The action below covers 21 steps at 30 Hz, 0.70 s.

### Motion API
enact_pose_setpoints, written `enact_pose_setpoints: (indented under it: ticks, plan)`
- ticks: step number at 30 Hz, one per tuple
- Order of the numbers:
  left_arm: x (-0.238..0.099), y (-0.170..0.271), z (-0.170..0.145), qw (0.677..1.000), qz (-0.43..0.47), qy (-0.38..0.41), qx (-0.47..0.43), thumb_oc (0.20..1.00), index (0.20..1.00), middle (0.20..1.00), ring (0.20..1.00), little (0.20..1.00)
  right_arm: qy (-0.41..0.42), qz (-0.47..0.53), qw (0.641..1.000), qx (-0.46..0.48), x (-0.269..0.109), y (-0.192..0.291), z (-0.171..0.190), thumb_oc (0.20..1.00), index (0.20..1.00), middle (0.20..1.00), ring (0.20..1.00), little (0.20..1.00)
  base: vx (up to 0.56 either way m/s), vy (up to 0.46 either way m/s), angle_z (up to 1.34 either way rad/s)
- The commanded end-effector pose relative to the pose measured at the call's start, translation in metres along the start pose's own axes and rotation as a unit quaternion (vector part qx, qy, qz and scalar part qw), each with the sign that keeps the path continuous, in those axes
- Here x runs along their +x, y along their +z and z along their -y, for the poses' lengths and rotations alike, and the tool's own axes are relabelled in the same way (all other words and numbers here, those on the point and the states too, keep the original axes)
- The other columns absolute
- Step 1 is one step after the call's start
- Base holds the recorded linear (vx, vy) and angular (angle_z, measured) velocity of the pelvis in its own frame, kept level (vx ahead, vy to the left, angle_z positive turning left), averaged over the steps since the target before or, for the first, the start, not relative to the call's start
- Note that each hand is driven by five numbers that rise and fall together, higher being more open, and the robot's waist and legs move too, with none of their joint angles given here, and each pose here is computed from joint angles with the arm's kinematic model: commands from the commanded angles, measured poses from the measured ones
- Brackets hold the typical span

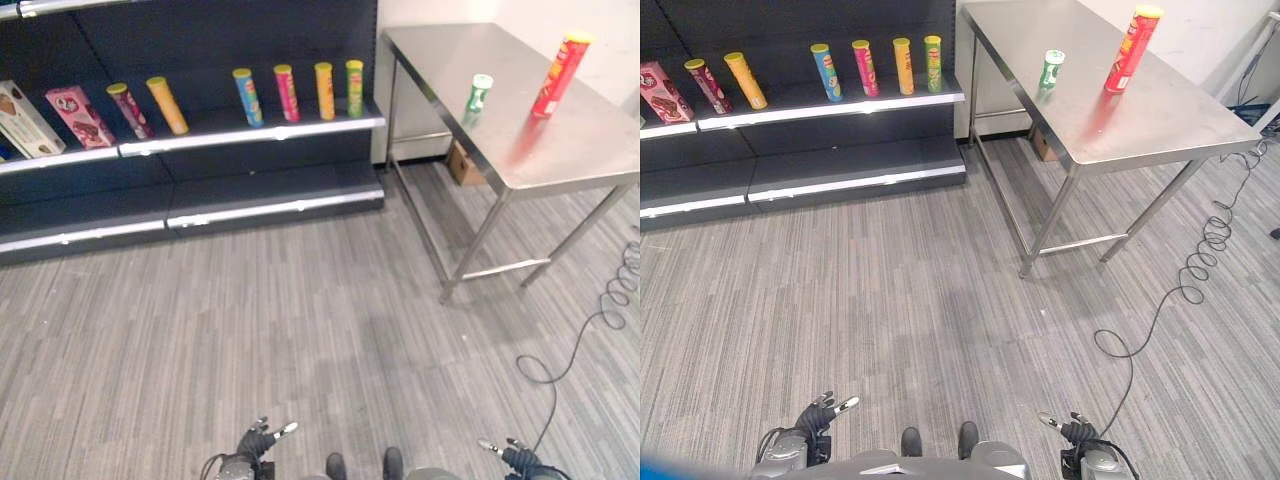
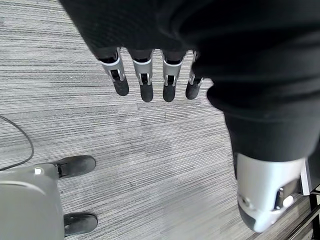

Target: Put the goods on the table back onto the shelves and tidy them up.

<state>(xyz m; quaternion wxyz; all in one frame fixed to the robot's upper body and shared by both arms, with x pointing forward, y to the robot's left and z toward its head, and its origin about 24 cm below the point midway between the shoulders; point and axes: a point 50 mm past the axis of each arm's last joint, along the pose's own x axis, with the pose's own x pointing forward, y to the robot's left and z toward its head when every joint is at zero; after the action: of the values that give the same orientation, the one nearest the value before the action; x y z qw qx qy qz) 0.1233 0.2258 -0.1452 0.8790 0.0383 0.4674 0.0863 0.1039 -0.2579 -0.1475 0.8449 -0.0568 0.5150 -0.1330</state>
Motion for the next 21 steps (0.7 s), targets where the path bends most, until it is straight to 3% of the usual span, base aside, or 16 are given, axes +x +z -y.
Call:
enact_pose_setpoints:
  ticks: [1, 21]
  plan:
    - [0.006, 0.015, -0.010, 0.999, 0.017, 0.010, 0.031, 1.000, 1.000, 1.000, 1.000, 1.000, 0.001, 0.031, 0.999, -0.029, 0.004, 0.020, 0.003, 1.000, 1.000, 1.000, 1.000, 1.000, 0.00, 0.000, 0.00]
    - [0.005, 0.006, -0.009, 0.997, -0.006, 0.001, 0.073, 1.000, 1.000, 1.000, 1.000, 1.000, 0.009, 0.044, 0.998, -0.052, 0.004, 0.028, 0.004, 1.000, 1.000, 1.000, 1.000, 1.000, 0.00, -0.006, 0.00]
